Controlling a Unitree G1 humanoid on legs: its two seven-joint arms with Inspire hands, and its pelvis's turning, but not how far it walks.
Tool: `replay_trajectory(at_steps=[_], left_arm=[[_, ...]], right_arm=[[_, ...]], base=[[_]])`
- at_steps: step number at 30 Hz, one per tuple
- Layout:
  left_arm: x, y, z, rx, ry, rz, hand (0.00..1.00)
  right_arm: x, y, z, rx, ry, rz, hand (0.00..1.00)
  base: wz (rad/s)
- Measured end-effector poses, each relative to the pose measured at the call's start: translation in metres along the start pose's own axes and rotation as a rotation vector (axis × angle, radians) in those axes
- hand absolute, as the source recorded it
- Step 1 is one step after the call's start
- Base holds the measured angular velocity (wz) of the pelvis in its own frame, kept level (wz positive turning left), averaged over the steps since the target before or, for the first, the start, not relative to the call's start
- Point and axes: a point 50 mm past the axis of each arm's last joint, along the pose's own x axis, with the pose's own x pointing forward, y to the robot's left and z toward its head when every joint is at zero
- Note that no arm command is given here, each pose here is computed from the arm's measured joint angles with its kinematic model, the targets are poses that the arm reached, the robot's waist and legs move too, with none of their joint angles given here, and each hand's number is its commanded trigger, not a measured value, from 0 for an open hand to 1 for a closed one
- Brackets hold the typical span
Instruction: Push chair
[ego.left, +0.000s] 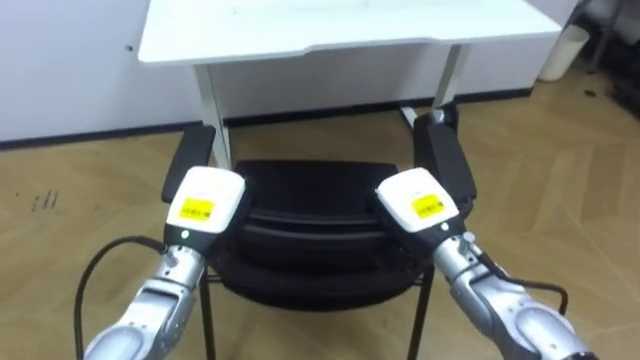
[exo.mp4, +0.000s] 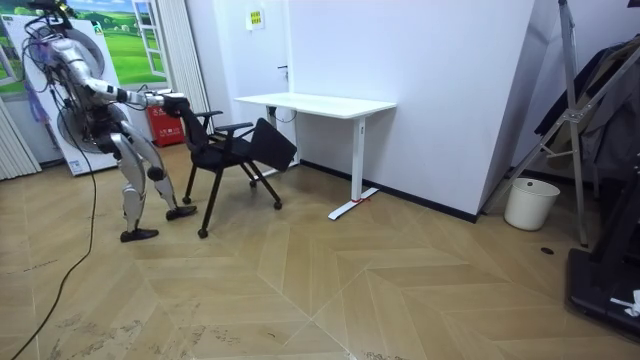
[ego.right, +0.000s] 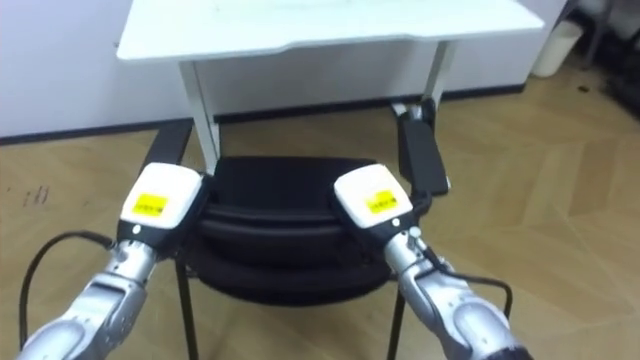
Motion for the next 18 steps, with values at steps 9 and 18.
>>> replay_trajectory(at_steps=[9, 18], left_arm=[[0.006, 0.007, 0.0, 0.007, -0.008, 0.012, 1.0], [0.008, 0.005, -0.002, 0.015, -0.041, -0.022, 1.0]], right_arm=[[0.002, -0.004, -0.003, -0.008, 0.016, -0.018, 1.0], [-0.002, 0.007, 0.003, 0.021, 0.038, -0.013, 1.0]], base=[[-0.11], [-0.07]])
